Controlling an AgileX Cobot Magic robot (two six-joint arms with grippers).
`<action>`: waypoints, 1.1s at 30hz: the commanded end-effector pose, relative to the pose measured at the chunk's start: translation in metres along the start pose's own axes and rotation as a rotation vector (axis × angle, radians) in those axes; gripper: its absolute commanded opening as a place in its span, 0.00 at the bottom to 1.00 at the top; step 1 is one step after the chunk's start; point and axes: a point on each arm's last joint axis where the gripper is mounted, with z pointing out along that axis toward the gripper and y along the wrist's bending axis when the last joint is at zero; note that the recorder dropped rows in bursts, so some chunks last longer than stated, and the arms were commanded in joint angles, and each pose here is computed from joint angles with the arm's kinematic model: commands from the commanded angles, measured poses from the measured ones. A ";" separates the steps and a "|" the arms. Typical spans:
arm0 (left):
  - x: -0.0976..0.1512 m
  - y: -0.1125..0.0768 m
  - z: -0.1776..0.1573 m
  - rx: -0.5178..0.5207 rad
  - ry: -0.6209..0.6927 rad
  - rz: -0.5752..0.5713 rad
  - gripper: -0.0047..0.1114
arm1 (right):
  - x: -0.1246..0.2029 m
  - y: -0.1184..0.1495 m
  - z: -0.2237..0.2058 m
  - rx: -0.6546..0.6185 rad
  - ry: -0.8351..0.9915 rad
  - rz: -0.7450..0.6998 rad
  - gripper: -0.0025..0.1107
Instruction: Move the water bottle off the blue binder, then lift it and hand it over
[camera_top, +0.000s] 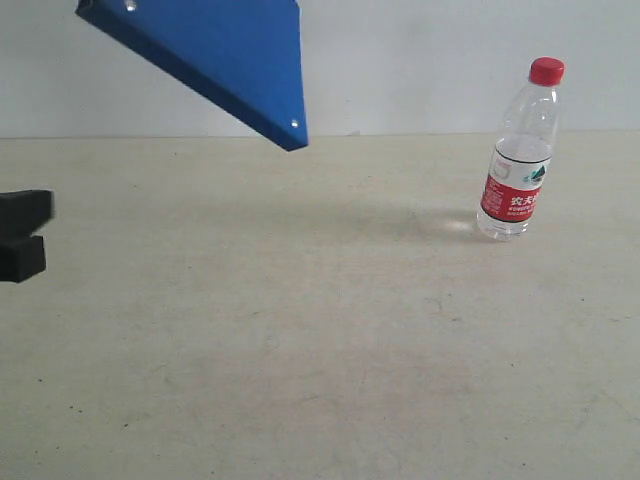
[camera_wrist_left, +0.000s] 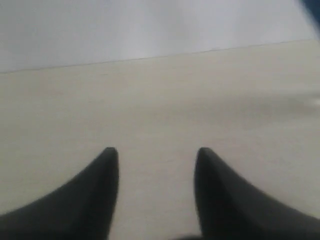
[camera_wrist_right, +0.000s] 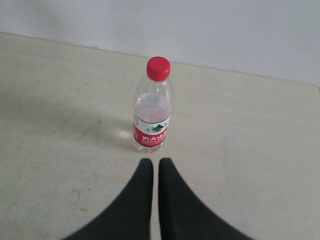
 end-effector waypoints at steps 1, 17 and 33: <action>-0.001 0.017 0.023 -0.289 -0.059 0.125 0.09 | -0.002 -0.001 -0.001 0.009 -0.014 -0.008 0.02; -0.025 0.137 0.045 -0.624 0.017 -0.294 0.08 | 0.001 0.000 0.000 0.000 0.015 0.019 0.02; 0.004 0.057 -0.114 -0.238 -0.616 -0.352 0.08 | 0.130 0.011 -0.149 -0.124 -0.749 0.190 0.02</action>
